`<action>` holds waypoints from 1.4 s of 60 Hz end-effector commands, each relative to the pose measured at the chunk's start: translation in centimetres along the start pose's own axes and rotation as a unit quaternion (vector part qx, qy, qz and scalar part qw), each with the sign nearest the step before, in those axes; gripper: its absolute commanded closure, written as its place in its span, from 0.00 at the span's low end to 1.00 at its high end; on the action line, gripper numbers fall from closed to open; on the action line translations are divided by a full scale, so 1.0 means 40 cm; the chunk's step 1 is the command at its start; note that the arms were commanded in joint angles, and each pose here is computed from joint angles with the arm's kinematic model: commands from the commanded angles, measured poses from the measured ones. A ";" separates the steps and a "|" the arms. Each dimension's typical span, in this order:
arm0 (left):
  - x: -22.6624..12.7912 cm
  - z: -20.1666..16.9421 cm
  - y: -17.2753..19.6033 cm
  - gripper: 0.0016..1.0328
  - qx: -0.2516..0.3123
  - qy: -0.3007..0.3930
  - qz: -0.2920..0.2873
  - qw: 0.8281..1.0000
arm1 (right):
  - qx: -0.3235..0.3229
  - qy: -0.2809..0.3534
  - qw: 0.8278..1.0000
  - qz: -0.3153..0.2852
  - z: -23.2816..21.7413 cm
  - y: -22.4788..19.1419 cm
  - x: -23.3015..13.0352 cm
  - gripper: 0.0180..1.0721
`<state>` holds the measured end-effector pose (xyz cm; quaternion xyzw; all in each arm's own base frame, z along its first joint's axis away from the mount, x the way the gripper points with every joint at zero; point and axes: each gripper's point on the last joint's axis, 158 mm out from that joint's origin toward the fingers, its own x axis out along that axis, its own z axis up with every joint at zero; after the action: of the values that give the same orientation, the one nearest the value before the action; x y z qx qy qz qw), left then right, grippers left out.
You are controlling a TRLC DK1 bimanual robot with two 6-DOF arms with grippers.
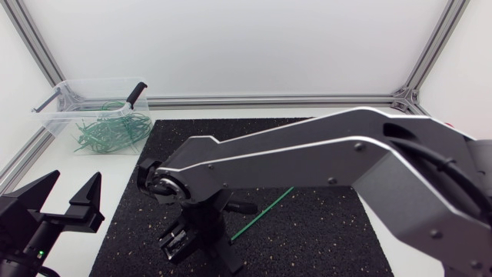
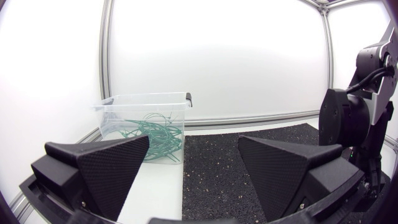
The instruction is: Take a green cable tie from the red box, thread the tail through the head to close it, then place it in the transparent bin on the left.
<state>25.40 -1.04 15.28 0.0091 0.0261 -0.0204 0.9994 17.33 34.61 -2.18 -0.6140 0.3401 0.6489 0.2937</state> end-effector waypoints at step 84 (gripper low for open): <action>0.115 0.102 -0.259 0.11 0.002 0.167 -0.336 0.927 | 0.277 -0.360 0.888 -0.065 -0.175 -0.150 -0.665 0.95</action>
<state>29.75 -10.37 17.81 -0.0383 0.2189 -0.3204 0.9209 27.93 33.25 24.20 -0.2694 0.3255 0.6795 0.5998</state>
